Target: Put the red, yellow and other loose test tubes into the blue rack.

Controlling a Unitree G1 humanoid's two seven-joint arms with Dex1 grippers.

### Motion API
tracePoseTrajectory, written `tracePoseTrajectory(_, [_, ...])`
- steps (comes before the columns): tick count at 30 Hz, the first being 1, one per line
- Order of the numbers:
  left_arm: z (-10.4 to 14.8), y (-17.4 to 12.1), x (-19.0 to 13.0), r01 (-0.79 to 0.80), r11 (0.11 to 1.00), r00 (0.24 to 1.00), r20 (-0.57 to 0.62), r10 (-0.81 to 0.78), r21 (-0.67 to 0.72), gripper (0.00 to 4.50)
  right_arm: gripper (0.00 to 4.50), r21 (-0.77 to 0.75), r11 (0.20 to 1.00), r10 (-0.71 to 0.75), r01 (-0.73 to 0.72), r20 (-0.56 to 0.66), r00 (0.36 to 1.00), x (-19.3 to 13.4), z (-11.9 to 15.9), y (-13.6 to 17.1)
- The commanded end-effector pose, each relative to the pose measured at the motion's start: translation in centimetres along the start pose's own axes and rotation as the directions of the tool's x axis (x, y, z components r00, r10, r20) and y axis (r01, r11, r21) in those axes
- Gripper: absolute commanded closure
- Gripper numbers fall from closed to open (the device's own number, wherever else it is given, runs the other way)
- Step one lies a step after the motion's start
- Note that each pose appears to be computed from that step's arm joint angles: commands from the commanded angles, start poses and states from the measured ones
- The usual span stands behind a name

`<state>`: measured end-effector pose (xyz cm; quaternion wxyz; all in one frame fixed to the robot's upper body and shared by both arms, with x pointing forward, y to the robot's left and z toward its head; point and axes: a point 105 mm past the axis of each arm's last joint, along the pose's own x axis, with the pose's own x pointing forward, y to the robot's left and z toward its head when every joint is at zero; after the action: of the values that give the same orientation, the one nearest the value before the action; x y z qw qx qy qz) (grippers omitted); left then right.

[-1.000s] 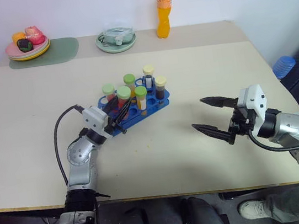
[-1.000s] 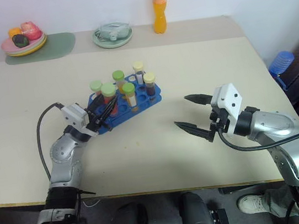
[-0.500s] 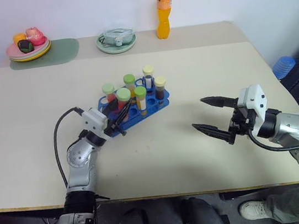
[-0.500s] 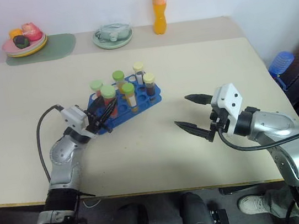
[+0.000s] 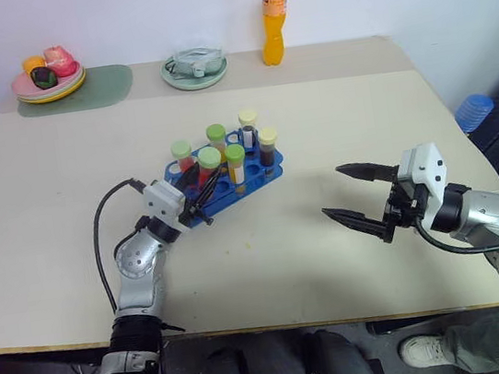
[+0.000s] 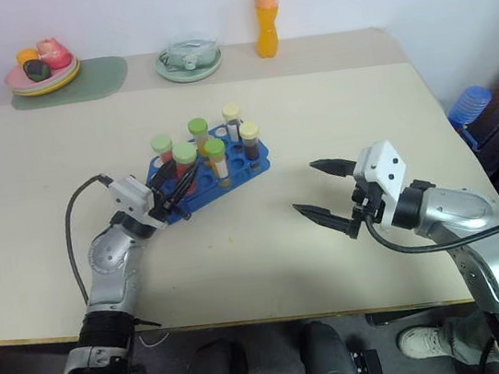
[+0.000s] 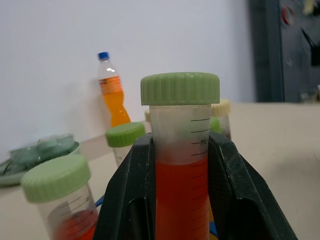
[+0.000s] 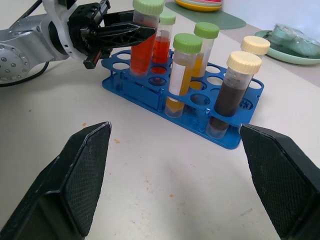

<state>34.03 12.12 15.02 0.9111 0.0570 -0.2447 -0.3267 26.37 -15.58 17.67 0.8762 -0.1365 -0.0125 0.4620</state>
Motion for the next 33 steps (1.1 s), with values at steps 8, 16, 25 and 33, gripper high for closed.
tracePoseTrajectory(8, [-1.6,0.4,-2.1,-0.023,0.997,0.999,-0.033,0.021,-0.067,3.69,0.30,-0.066,0.998,-0.008,0.010,0.021,1.000,-0.7,1.4,0.0])
tracePoseTrajectory(16, [-1.2,-0.8,-1.5,0.029,0.998,0.998,-0.052,-0.032,-0.048,0.78,0.30,-0.065,0.998,-0.011,0.012,0.017,1.000,-0.8,1.4,0.1])
tracePoseTrajectory(25, [0.2,-0.1,-2.9,0.052,0.997,0.984,-0.168,-0.062,-0.060,0.06,0.30,-0.038,0.998,-0.047,0.048,0.019,0.999,-1.1,0.8,0.4])
tracePoseTrajectory(33, [1.2,1.8,-6.2,0.064,0.994,0.948,-0.306,-0.088,-0.086,0.06,0.30,0.021,0.988,-0.152,0.152,0.018,0.988,-2.3,-0.8,-0.1])
